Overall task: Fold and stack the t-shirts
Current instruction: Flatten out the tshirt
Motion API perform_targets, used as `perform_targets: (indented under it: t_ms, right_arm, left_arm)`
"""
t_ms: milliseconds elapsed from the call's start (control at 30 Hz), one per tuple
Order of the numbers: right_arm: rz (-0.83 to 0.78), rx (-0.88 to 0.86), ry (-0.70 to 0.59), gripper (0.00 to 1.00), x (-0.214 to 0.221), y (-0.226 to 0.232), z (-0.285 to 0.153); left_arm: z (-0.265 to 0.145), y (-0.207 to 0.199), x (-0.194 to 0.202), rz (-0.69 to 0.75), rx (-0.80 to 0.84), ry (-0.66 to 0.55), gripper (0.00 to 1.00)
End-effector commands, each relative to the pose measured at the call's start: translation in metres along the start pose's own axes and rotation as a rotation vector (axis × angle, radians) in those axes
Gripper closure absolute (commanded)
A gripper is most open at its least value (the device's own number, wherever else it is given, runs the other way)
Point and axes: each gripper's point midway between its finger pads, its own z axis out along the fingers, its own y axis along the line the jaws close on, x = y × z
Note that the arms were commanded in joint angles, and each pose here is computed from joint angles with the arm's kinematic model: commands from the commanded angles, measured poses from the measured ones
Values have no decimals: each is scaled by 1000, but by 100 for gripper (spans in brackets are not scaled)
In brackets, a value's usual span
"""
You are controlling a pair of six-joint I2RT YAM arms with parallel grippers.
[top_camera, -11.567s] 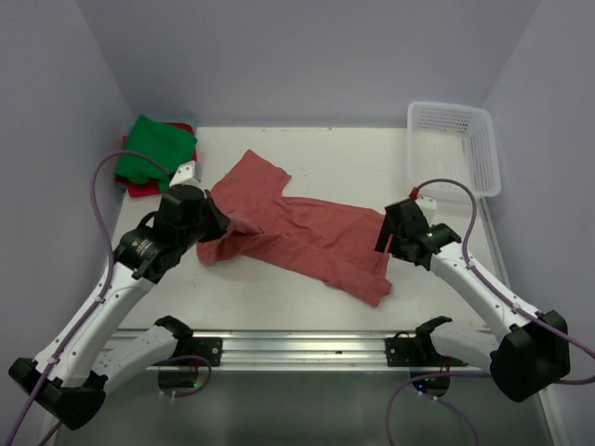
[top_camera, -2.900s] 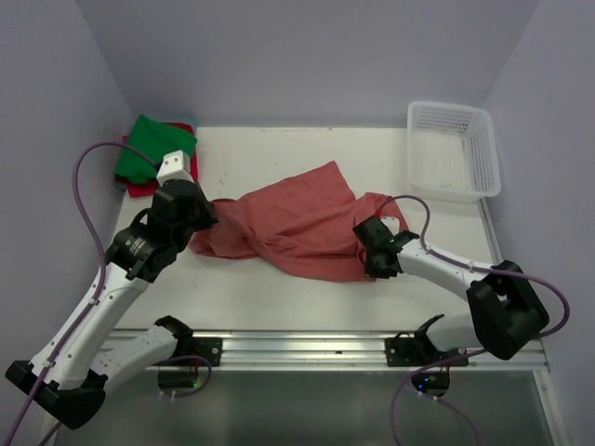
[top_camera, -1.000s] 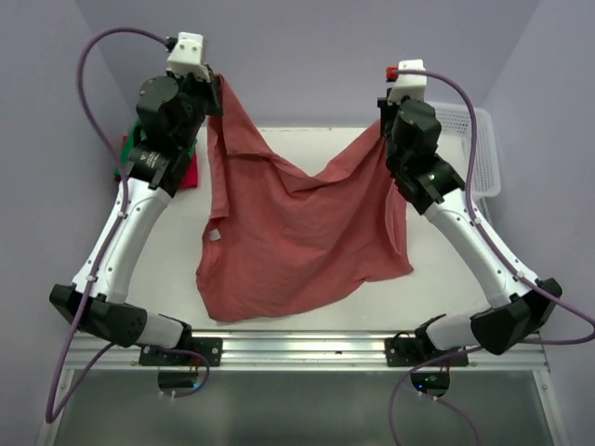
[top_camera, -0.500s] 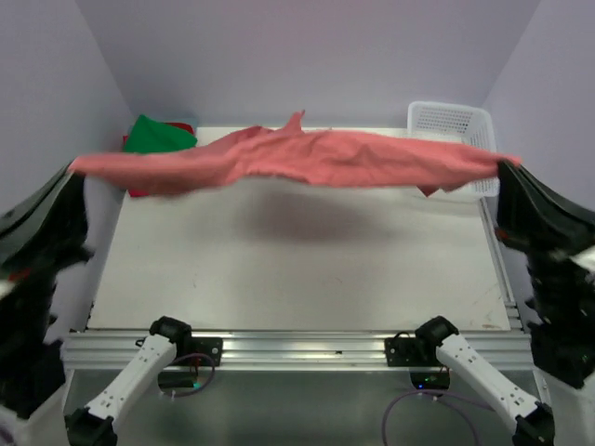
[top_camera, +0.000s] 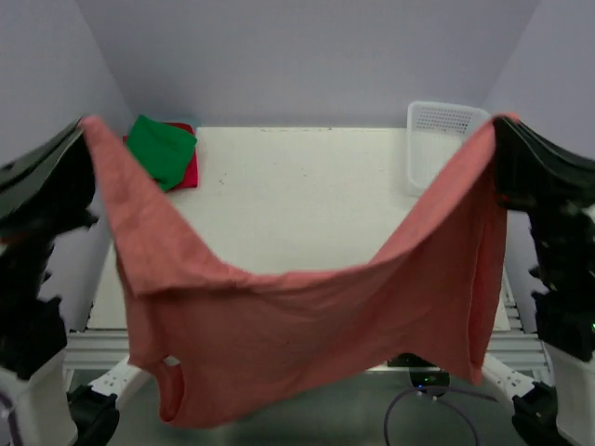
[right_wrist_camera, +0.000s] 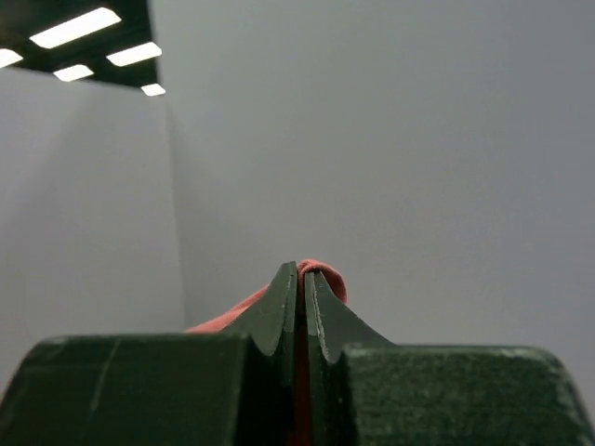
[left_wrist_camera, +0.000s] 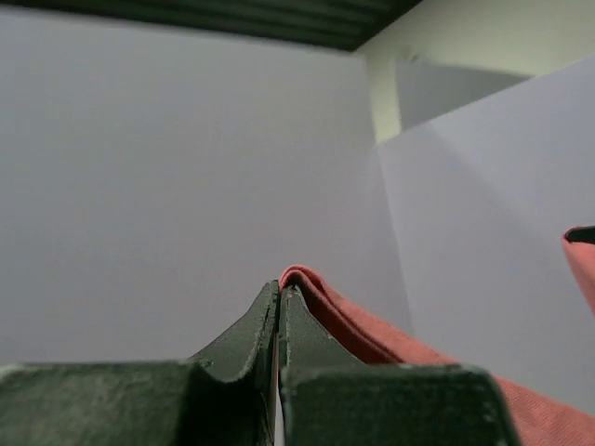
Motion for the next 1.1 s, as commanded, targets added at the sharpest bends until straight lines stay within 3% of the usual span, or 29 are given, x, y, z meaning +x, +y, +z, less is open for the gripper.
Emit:
perform_targets:
  t_ms: [0,200,233,367,533,700,933,1067]
  right_arm:
    - [-77,322,352,100,146,-63,42]
    - [-182,521,707,100,318,-110,34]
    - [-179,534,756,100,342,-115,28]
    - [-141,591,1018,100,463,-147,-19]
    - [-135,674,1168,100,546,-191,-56]
    - [-182,731,1247,100,597,-225,-65]
    - [-225,823,1202,100,623,-256,-61]
    - [-233,882,1157,100,638,-270,-53]
  left_arm:
    - [40,83,183,-2,-251,358,100]
    - [3,136,371,-2,-424,682,100]
    - [-5,148,384,0,-455,684,100]
    - [-71,177,489,-32,-541,880,100]
    - [-151,208,581,-84,-636,1071,100]
    - [-179,224,624,-134,-685,1127,100]
    - [-193,239,647,-156,-736,1118,100]
    - [-181,247,651,-166,-744,1056,100]
